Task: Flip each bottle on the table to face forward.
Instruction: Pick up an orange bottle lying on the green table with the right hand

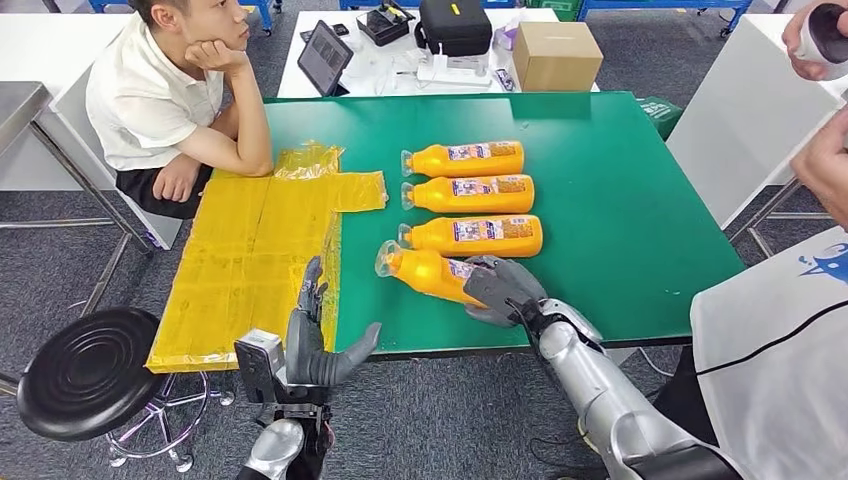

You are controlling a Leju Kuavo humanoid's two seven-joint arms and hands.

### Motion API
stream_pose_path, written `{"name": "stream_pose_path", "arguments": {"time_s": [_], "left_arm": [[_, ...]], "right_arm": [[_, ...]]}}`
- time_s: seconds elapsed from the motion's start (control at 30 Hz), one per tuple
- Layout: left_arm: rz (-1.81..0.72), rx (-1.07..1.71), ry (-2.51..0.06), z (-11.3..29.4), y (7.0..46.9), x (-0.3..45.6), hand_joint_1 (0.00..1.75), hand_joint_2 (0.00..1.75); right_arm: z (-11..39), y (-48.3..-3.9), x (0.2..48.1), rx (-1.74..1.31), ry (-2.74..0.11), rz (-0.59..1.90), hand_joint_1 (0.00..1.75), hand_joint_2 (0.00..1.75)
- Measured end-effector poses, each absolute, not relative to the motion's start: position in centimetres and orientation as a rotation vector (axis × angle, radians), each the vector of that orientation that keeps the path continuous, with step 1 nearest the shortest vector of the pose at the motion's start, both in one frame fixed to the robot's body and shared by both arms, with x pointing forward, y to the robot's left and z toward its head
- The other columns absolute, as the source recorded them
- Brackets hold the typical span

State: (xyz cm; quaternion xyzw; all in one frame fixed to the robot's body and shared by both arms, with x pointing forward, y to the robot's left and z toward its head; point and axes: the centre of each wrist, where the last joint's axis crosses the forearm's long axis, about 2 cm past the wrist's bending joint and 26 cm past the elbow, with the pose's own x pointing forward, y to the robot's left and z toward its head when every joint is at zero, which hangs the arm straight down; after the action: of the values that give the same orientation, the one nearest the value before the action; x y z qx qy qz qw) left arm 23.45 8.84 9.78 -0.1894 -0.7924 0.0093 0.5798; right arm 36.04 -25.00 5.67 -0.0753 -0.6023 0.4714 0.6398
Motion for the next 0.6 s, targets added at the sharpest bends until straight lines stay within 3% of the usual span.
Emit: {"name": "stream_pose_path", "arguments": {"time_s": [0.23, 0.6], "left_arm": [[0.077, -0.448, -1.844, 10.1, 9.1, 23.8, 0.0, 1.75], [0.279, -0.475, -1.734, 9.5, 9.8, 23.6, 0.0, 1.75]], "right_arm": [[5.5, -24.5, 35.5, -0.122, -1.422, 1.023, 1.75, 1.75], [5.9, -20.2, 31.4, 0.066, -1.668, 0.693, 1.75, 1.75]]}}
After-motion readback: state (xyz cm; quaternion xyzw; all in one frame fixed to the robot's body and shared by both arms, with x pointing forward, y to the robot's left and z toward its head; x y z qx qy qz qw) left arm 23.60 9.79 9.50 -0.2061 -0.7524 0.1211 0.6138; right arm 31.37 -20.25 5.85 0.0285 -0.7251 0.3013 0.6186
